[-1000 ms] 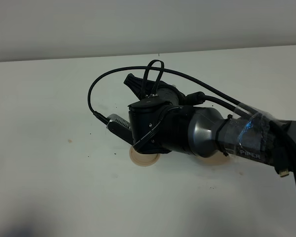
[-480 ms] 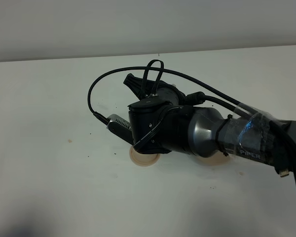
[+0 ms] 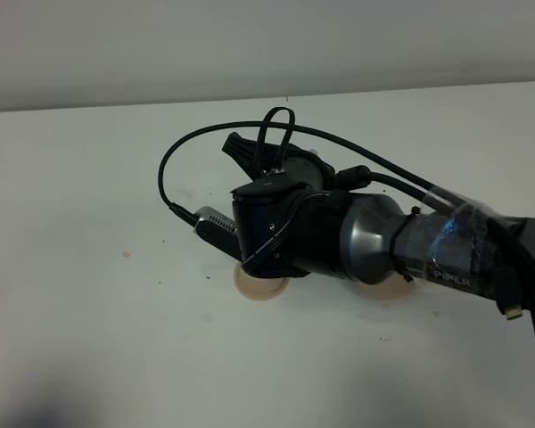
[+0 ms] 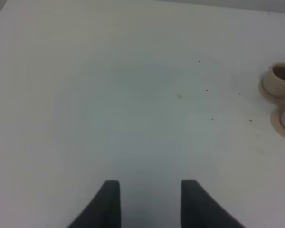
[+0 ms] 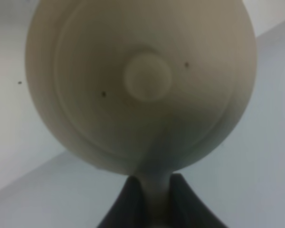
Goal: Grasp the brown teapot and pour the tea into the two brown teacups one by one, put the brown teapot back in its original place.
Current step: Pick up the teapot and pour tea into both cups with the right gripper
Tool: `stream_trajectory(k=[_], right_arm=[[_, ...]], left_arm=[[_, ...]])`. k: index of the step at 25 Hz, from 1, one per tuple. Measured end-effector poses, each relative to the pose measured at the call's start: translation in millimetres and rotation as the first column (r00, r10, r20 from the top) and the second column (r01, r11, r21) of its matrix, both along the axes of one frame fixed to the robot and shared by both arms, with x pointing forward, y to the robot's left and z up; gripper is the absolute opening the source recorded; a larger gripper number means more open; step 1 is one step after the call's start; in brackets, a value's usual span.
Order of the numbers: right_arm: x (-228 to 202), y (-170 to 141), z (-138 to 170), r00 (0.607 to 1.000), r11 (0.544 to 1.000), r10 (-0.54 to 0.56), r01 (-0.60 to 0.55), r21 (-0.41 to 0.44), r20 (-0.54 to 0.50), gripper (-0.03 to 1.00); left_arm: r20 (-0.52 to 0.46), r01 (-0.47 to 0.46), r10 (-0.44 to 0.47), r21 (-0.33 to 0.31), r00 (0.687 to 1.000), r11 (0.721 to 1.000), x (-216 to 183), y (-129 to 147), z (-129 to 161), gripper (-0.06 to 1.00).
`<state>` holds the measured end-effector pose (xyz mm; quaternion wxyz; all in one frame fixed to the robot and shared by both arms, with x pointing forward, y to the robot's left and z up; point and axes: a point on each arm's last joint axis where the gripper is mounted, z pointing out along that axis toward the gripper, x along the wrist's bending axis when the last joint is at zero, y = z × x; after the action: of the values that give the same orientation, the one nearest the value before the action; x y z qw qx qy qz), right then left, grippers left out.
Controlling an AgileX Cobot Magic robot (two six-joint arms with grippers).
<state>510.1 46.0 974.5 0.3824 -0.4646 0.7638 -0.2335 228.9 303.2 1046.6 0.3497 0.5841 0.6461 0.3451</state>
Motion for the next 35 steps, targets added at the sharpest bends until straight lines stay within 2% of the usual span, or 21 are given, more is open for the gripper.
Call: stream_trajectory(k=[35], right_arm=[[0.2,1.2,0.2,0.999,0.999,0.041,-0.041,-0.033,0.003,0.11]], left_arm=[[0.0,0.0,0.0,0.0,1.0,1.0,0.0,0.0,0.0,0.32]])
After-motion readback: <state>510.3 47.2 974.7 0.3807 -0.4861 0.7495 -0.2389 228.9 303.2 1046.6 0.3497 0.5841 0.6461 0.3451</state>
